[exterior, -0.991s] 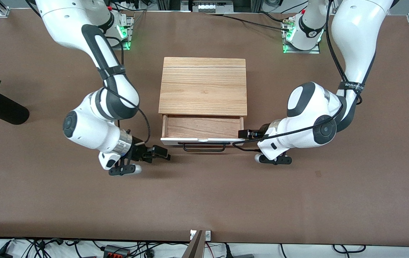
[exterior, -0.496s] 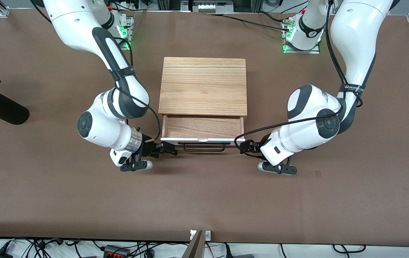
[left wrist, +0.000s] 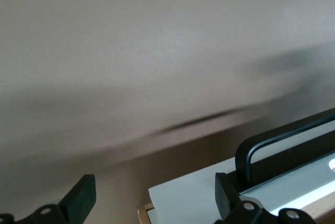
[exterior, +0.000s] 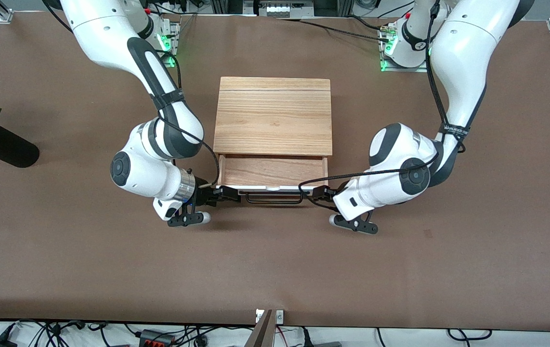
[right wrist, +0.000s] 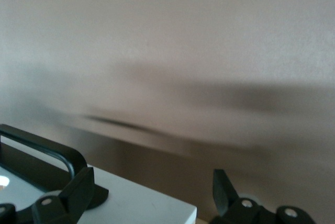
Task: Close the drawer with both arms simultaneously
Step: 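Push the white drawer front into the cabinet with both grippers together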
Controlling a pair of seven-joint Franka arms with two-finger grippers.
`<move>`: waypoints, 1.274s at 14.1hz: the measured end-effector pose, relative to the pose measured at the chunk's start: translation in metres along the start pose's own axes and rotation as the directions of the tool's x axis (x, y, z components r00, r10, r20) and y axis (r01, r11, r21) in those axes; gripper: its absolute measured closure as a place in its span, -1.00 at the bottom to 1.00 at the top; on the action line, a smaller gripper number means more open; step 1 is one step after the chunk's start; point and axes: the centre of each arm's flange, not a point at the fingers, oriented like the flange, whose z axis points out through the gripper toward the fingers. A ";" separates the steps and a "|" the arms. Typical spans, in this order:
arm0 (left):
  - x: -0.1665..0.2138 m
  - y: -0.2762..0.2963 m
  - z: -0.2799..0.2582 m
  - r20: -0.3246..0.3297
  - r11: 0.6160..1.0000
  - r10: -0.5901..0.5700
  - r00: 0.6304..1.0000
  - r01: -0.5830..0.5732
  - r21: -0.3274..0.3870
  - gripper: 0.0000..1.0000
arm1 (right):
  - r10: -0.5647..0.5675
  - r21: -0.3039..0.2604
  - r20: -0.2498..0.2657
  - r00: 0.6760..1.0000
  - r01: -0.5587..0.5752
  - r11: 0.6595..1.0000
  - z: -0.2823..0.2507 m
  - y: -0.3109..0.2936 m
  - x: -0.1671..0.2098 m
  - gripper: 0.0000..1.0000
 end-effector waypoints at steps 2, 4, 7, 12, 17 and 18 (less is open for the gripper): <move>-0.003 0.001 0.005 0.024 1.000 0.002 1.000 -0.002 0.003 -1.00 | 0.003 0.001 0.036 0.999 -0.003 1.000 0.001 0.001 -0.003 -1.00; -0.005 0.000 0.009 0.044 1.000 0.001 0.999 -0.001 0.006 -1.00 | 0.004 0.002 0.081 0.997 -0.004 1.000 0.000 0.002 -0.007 -1.00; -0.009 -0.001 0.013 0.077 1.000 -0.002 0.997 0.001 0.008 -1.00 | 0.005 0.007 0.132 0.991 -0.006 1.000 -0.002 0.001 -0.013 -1.00; -0.026 0.005 0.029 0.221 1.000 -0.019 0.975 0.023 -0.017 -1.00 | 0.001 0.012 0.236 0.972 -0.005 1.000 0.004 -0.001 -0.026 -1.00; -0.036 0.003 0.043 0.306 0.997 -0.040 0.951 0.058 -0.049 -1.00 | -0.003 0.015 0.297 0.955 -0.001 1.000 0.012 -0.004 -0.036 -1.00; -0.037 0.002 0.046 0.318 0.997 -0.043 0.947 0.063 -0.052 -1.00 | -0.004 0.015 0.308 0.951 -0.001 1.000 0.013 -0.005 -0.038 -1.00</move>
